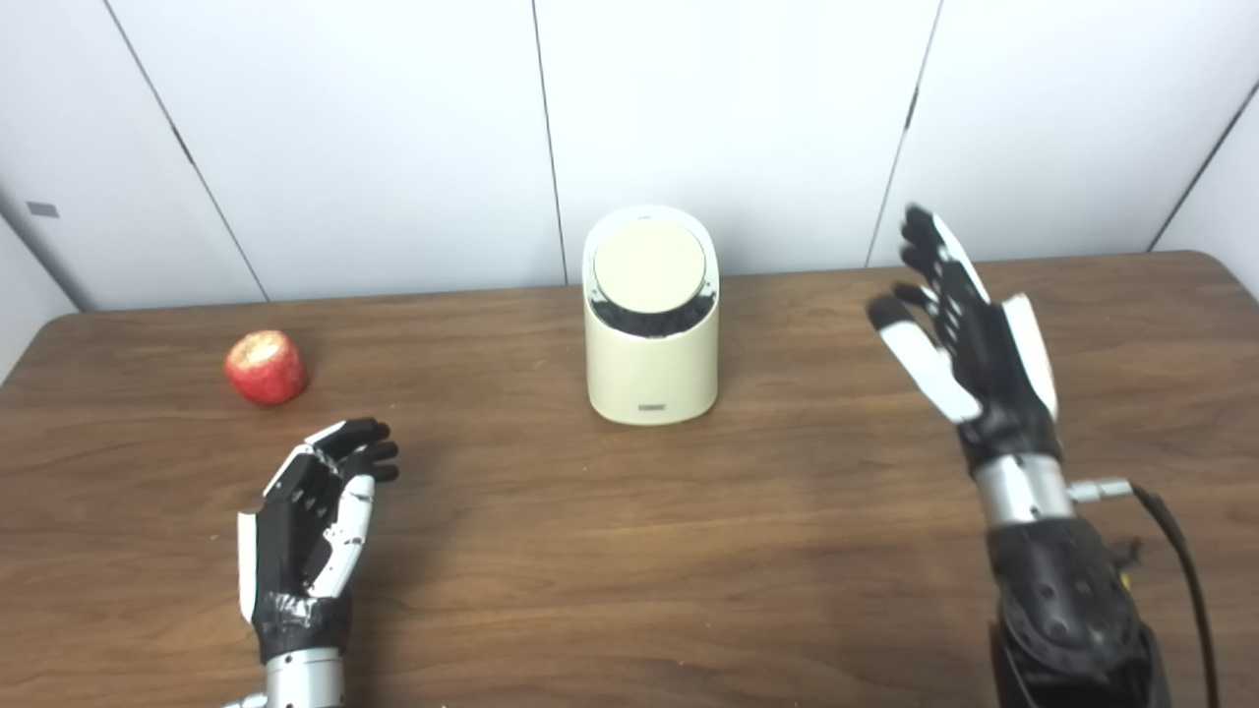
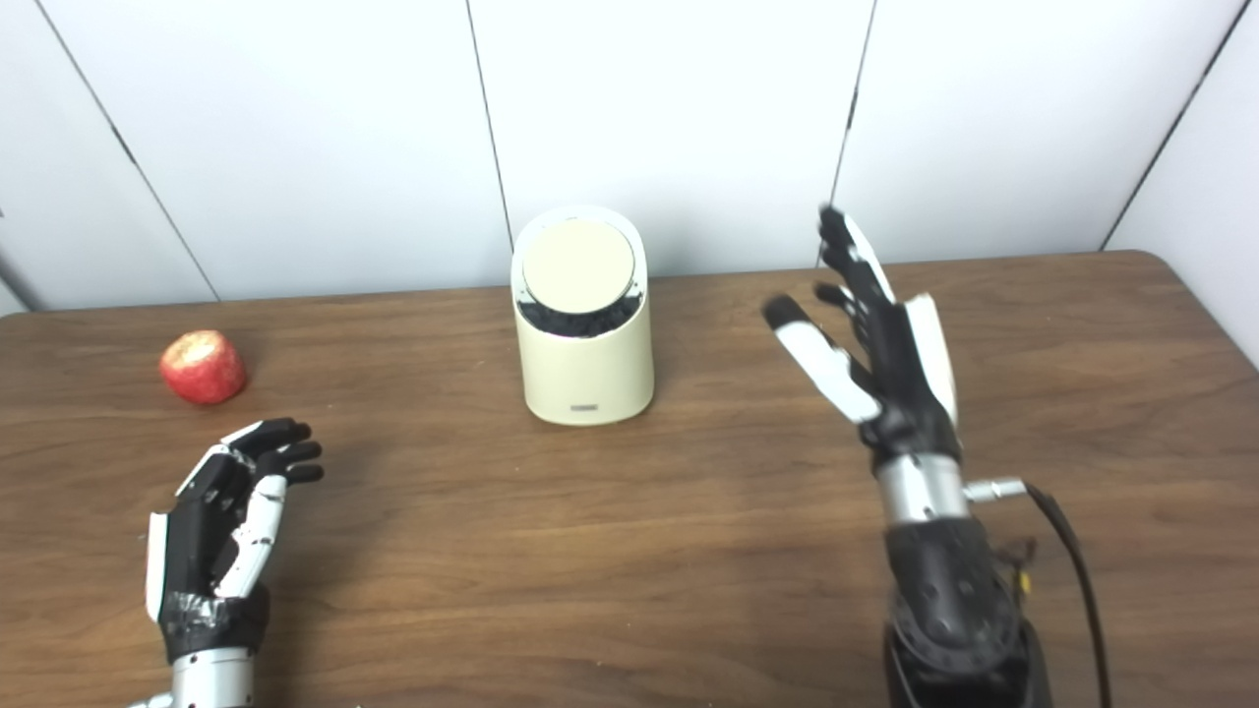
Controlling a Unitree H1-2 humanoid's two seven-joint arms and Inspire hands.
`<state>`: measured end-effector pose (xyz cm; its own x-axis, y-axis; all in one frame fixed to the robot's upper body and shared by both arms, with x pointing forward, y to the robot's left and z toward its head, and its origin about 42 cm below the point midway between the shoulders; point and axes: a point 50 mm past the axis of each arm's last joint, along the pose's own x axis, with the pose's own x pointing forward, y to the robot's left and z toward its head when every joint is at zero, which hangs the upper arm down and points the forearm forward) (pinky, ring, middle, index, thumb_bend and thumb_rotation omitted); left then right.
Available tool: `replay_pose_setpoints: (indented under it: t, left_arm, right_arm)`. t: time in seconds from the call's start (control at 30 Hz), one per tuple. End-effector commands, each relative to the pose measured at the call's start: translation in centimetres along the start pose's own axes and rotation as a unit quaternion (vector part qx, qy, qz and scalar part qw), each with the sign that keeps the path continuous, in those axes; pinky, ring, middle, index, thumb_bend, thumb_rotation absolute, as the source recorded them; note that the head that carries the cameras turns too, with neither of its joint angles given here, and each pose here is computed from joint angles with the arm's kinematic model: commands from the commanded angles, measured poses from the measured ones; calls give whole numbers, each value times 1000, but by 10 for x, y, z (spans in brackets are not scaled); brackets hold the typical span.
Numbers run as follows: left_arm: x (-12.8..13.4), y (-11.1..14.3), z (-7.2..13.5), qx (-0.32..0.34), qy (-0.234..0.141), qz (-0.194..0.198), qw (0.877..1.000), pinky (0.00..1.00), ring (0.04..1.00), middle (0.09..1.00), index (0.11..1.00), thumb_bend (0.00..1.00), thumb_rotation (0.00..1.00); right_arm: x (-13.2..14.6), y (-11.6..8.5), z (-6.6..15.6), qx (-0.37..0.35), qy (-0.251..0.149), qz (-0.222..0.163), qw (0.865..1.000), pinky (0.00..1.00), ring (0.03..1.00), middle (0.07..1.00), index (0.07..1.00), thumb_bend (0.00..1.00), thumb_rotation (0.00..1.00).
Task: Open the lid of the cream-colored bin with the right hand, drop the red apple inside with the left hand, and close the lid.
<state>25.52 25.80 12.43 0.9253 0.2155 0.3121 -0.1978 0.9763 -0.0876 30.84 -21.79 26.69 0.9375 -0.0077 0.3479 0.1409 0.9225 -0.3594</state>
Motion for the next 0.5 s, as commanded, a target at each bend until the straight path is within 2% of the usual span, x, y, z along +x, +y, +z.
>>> replay_pose_setpoints:
  t: [0.0, 0.13, 0.23, 0.47]
  left_arm:
    - [7, -1, 6, 0, -25, -8, 1000, 606, 662, 682, 659, 315, 352]
    - [7, -2, 5, -3, -25, -10, 1000, 605, 663, 681, 658, 312, 340]
    - [8, -2, 4, -1, -24, -11, 1000, 608, 663, 677, 656, 321, 343]
    - [7, -4, 2, 2, -26, -14, 1000, 609, 661, 673, 655, 322, 345]
  right_arm:
    - [14, -5, 20, -20, -29, -1, 999, 817, 943, 973, 988, 684, 771]
    - [29, 2, 29, -31, -25, -2, 999, 823, 936, 973, 999, 739, 722]
    - [40, 13, 26, -43, -14, -10, 999, 776, 905, 958, 988, 775, 659]
    - [70, 39, 14, -95, 12, -6, 995, 719, 858, 925, 982, 922, 690]
